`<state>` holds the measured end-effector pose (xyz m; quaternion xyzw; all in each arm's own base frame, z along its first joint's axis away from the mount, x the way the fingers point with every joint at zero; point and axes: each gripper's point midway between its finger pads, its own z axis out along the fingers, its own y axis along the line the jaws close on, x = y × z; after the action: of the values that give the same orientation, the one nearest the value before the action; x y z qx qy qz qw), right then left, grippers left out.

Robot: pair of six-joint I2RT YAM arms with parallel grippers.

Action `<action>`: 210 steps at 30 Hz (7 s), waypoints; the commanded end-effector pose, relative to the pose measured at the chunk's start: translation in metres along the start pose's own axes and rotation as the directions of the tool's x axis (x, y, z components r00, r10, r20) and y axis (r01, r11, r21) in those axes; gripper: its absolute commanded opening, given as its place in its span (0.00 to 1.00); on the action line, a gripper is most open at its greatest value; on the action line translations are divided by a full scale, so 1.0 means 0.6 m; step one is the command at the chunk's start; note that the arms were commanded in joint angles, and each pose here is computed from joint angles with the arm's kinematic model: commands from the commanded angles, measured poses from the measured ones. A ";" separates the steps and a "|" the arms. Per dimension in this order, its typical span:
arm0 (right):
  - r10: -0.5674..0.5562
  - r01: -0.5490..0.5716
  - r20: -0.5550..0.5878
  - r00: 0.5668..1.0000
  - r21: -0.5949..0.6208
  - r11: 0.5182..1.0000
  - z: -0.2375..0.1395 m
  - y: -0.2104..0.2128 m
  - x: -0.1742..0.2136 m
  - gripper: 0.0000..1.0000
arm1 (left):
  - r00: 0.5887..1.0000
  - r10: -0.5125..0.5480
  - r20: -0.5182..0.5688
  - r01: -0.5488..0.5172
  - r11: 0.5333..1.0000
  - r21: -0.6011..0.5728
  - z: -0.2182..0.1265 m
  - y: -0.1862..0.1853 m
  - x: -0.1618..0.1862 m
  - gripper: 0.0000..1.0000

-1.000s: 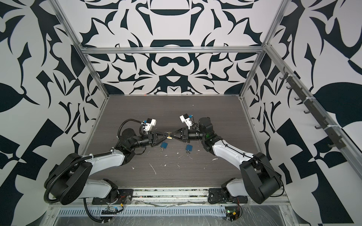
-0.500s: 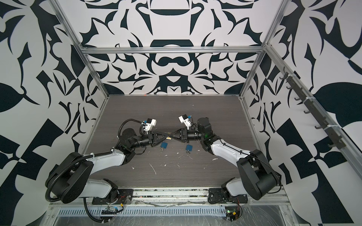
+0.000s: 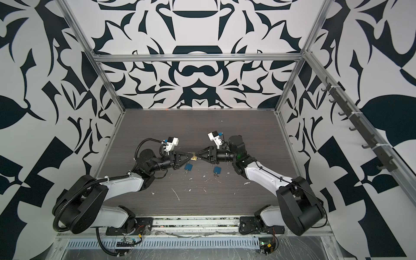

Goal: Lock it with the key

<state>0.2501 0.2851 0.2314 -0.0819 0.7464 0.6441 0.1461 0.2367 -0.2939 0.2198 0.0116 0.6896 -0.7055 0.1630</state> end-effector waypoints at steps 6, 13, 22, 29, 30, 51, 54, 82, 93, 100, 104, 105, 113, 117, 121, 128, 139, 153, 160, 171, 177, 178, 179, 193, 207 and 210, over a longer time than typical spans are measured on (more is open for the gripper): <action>-0.079 0.079 0.032 0.996 0.007 0.997 -0.018 0.021 -0.005 0.38 | 0.999 0.045 0.021 -0.046 0.997 0.063 -0.002 -0.027 -0.008 0.00; -0.078 0.078 0.028 0.997 0.003 0.997 -0.019 0.023 -0.003 0.25 | 0.999 0.041 0.021 -0.043 0.997 0.061 -0.003 -0.025 -0.007 0.00; -0.063 0.063 0.028 0.998 0.006 0.998 -0.022 0.015 0.006 0.23 | 0.999 0.036 0.022 -0.037 0.998 0.056 -0.002 -0.020 -0.007 0.00; -0.062 0.062 0.031 0.998 -0.005 0.998 -0.021 0.017 0.004 0.18 | 0.999 0.036 0.017 -0.037 0.998 0.056 -0.001 -0.018 -0.006 0.00; -0.060 0.060 0.029 0.998 -0.007 0.998 -0.019 0.017 0.005 0.17 | 0.999 0.034 0.018 -0.035 0.998 0.055 -0.001 -0.018 -0.006 0.00; -0.044 0.044 -0.001 0.999 -0.016 0.999 0.002 0.011 0.012 0.13 | 0.999 0.038 0.015 -0.039 0.998 0.055 0.000 -0.016 -0.006 0.00; -0.043 0.043 0.000 0.999 -0.015 0.999 0.002 0.011 0.011 0.11 | 0.999 0.037 0.012 -0.037 0.998 0.055 0.000 -0.016 -0.005 0.00; -0.027 0.027 0.044 0.999 -0.004 1.000 -0.062 -0.010 0.008 0.00 | 0.998 0.037 0.049 -0.038 0.999 0.014 -0.016 -0.013 -0.026 0.00; 0.047 -0.298 0.424 0.905 0.550 0.781 -0.162 -0.221 -0.024 0.00 | 0.981 0.182 -0.060 -0.191 0.906 -0.377 0.005 0.023 -0.016 0.00; 0.012 -0.386 0.557 0.830 0.560 0.733 -0.181 -0.272 -0.054 0.00 | 0.932 0.255 -0.258 -0.355 0.791 -0.499 0.022 0.017 -0.017 0.00; -0.022 -0.421 0.615 0.789 0.566 0.709 -0.195 -0.292 -0.069 0.00 | 0.921 0.279 -0.271 -0.374 0.825 -0.423 0.048 0.006 -0.018 0.00; -0.025 -0.431 0.629 0.777 0.561 0.706 -0.198 -0.297 -0.070 0.00 | 0.920 0.284 -0.269 -0.377 0.827 -0.417 0.051 0.004 -0.021 0.00; -0.021 -0.485 0.662 0.749 0.570 0.663 -0.207 -0.340 -0.061 0.00 | 0.899 0.293 -0.325 -0.410 0.824 -0.390 0.083 0.014 -0.034 0.00; -0.013 -0.508 0.675 0.738 0.568 0.647 -0.210 -0.360 -0.052 0.00 | 0.888 0.283 -0.363 -0.416 0.831 -0.369 0.102 0.029 -0.035 0.00; -0.020 -0.519 0.688 0.726 0.566 0.640 -0.214 -0.371 -0.050 0.00 | 0.879 0.280 -0.387 -0.419 0.840 -0.344 0.119 0.037 -0.038 0.00; -0.009 -0.542 0.699 0.715 0.563 0.624 -0.217 -0.386 -0.039 0.06 | 0.864 0.266 -0.428 -0.415 0.858 -0.302 0.143 0.050 -0.040 0.00; 0.000 -0.552 0.702 0.712 0.559 0.619 -0.220 -0.390 -0.029 0.27 | 0.849 0.208 -0.486 -0.381 0.878 -0.289 0.182 0.091 -0.027 0.00; -0.111 -0.470 0.707 0.698 0.570 0.674 -0.279 -0.247 -0.016 0.34 | 0.786 0.149 -0.600 -0.398 0.865 -0.306 0.227 0.180 -0.007 0.00; -0.147 -0.437 0.695 0.704 0.586 0.683 -0.299 -0.210 0.003 0.34 | 0.713 0.118 -0.691 -0.394 0.883 -0.256 0.263 0.209 0.017 0.00; -0.111 -0.428 0.677 0.728 0.575 0.697 -0.280 -0.227 0.008 0.33 | 0.611 0.013 -0.792 -0.366 0.891 -0.269 0.273 0.273 0.067 0.00; -0.104 -0.421 0.665 0.739 0.576 0.701 -0.274 -0.229 0.006 0.33 | 0.619 -0.008 -0.786 -0.364 0.883 -0.296 0.286 0.303 0.065 0.05; -0.103 -0.419 0.665 0.740 0.575 0.702 -0.273 -0.228 0.006 0.33 | 0.620 -0.011 -0.785 -0.364 0.882 -0.300 0.288 0.307 0.064 0.12; -0.103 -0.419 0.665 0.739 0.575 0.703 -0.274 -0.227 0.006 0.33 | 0.620 -0.013 -0.785 -0.368 0.878 -0.305 0.289 0.311 0.063 0.18; -0.086 -0.400 0.616 0.783 0.605 0.688 -0.261 -0.230 0.015 0.38 | 0.724 0.224 -0.653 -0.537 0.776 -0.330 0.310 0.202 -0.085 0.53; -0.237 -0.218 0.346 0.908 0.872 0.439 -0.200 -0.245 0.046 0.43 | 0.870 0.340 -0.358 -0.475 0.774 -0.418 0.088 0.041 -0.051 0.90; -0.262 -0.213 0.328 0.908 0.898 0.386 -0.192 -0.251 0.043 0.45 | 0.904 0.305 -0.298 -0.411 0.810 -0.418 0.035 0.041 -0.033 1.00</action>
<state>0.2471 0.1634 0.0870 0.1295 0.9304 0.1779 0.2931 0.2737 -0.3252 0.2132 0.2147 0.8393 -0.4411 0.2343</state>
